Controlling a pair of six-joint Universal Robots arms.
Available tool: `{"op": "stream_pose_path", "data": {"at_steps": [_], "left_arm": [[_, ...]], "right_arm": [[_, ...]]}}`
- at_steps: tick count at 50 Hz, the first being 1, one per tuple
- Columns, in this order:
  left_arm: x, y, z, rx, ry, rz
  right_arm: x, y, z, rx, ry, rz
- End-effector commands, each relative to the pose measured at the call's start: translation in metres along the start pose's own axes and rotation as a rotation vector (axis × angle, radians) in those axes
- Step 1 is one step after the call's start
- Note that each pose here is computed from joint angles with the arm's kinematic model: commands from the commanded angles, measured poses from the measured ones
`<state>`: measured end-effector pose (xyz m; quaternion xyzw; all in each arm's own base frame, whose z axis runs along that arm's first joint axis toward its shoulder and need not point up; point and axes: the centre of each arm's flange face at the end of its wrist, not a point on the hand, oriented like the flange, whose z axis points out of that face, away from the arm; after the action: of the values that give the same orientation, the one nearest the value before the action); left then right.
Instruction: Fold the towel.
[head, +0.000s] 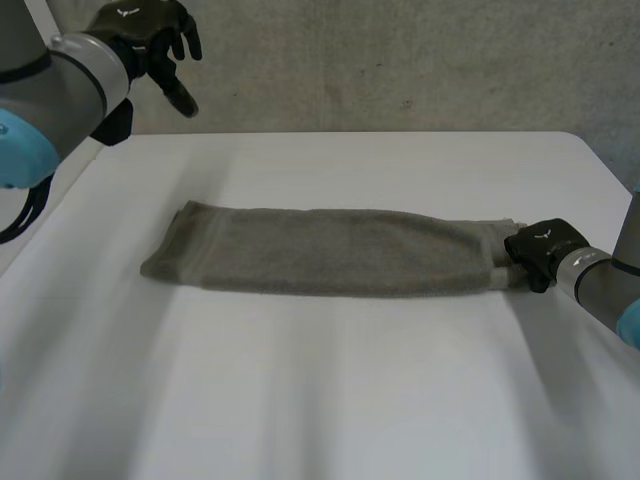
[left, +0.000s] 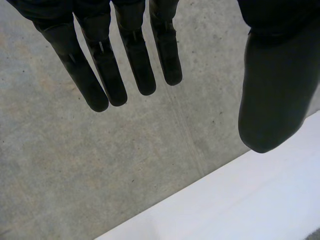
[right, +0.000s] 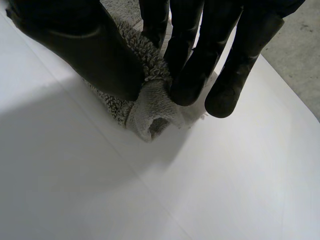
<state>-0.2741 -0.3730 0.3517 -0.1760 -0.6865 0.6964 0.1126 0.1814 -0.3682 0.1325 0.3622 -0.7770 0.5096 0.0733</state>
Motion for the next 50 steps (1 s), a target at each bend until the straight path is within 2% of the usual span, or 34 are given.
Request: {"op": "stream_pose_path", "data": {"at_steps": [1,6,16,23,29,37,39,40,42,43,45,46,47,48,50], "left_arm": [[-0.008,0.008,-0.017,0.152,-0.027,0.030],[-0.014,0.007,-0.034,0.293,-0.029,0.054],[-0.001,0.083,-0.058,0.078,0.017,0.027],[0.007,0.131,-0.075,-0.025,0.056,0.012],[0.008,0.142,-0.078,-0.019,0.054,0.015],[0.010,0.146,-0.080,-0.026,0.060,0.015],[0.011,0.146,-0.080,-0.025,0.061,0.043],[0.011,0.146,-0.080,-0.025,0.061,0.043],[0.011,0.148,-0.081,-0.027,0.059,0.094],[0.011,0.148,-0.081,-0.027,0.059,0.095],[0.009,0.148,-0.081,-0.027,0.051,0.124],[0.009,0.148,-0.081,-0.027,0.051,0.124],[0.008,0.147,-0.081,-0.023,0.047,0.128],[0.007,0.146,-0.081,-0.022,0.042,0.128],[0.004,0.145,-0.080,-0.021,0.034,0.128]], "right_arm": [[-0.001,0.001,-0.001,-0.001,-0.007,0.000],[0.000,-0.001,-0.001,0.004,-0.004,-0.003],[0.022,-0.014,-0.013,0.029,0.051,-0.022],[0.057,-0.020,-0.023,0.021,0.147,-0.140],[0.086,-0.033,-0.030,0.047,0.229,-0.200],[0.109,-0.078,-0.034,0.172,0.322,-0.267],[0.087,-0.112,-0.033,0.284,0.298,-0.309],[0.087,-0.112,-0.033,0.285,0.298,-0.309],[0.041,-0.143,-0.022,0.397,0.232,-0.359],[0.041,-0.143,-0.022,0.397,0.232,-0.359],[-0.013,-0.170,-0.021,0.510,0.155,-0.423],[-0.014,-0.170,-0.021,0.510,0.155,-0.424],[-0.043,-0.181,-0.024,0.569,0.109,-0.460],[-0.044,-0.181,-0.024,0.570,0.108,-0.460],[-0.105,-0.188,-0.023,0.669,-0.001,-0.524]]}}
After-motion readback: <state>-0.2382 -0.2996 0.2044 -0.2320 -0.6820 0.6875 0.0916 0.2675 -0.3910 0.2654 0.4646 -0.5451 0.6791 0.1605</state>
